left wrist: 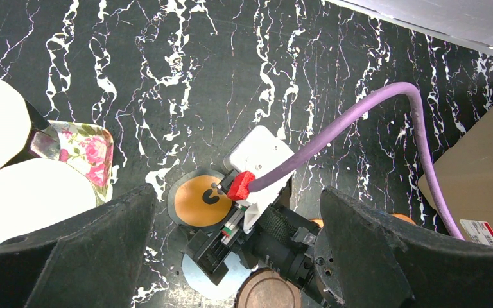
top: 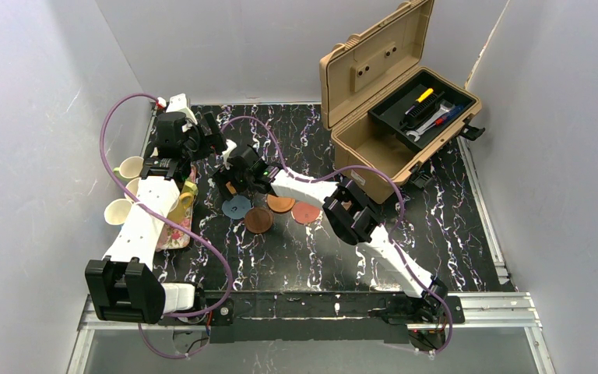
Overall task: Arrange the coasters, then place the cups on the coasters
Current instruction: Move the coaster to the center of the board.
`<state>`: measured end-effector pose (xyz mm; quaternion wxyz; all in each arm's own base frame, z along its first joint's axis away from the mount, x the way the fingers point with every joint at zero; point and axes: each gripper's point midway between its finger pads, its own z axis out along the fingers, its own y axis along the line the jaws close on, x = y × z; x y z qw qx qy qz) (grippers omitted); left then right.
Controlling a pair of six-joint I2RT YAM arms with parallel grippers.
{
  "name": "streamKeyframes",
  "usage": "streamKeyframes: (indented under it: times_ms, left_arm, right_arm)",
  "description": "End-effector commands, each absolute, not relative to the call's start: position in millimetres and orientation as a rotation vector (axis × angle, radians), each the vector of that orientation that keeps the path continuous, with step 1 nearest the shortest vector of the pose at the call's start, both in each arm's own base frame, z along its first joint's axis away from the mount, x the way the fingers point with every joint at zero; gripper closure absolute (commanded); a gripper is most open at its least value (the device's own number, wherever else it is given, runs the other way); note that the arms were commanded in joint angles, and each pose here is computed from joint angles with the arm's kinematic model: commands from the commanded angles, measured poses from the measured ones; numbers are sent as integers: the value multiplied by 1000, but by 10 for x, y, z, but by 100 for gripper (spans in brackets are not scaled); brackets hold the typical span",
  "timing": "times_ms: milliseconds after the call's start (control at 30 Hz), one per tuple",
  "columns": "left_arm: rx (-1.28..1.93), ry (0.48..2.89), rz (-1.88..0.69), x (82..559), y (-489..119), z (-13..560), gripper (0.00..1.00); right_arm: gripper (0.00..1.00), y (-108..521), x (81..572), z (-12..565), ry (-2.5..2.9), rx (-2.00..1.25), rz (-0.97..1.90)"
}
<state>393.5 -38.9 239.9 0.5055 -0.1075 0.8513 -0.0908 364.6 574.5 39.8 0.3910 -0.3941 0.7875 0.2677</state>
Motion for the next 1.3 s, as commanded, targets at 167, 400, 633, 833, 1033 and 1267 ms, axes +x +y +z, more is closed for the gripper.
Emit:
streamKeyframes:
  times_ms: [167,400,633,833,1033,1267]
  left_arm:
    - [-260,2003,-221,3921,-361,2635,2]
    - [-259,2006,-226,3929,-371,2622,2]
    - [-260,2011,-235,3934,-384,2604,2]
    - [-260,2010,-236,3932,-384,2610,2]
    - [-261,2007,-229,3923,-374,2626,2]
    - [-275,2004,-228,3913,-363,2645,2]
  right_arm:
    - [1,5702,3442,166,2087,-1036,727]
    - [1,5657,3303,48,2116,-1068,741]
    - [1,5692,3151,33,2095,-1130,776]
    - [1,5777,3012,-2,2060,-1197,832]
    - [1,5859,2851,-4,2018,-1259,898]
    - [1,5950,2852,272,1967,-1194,968]
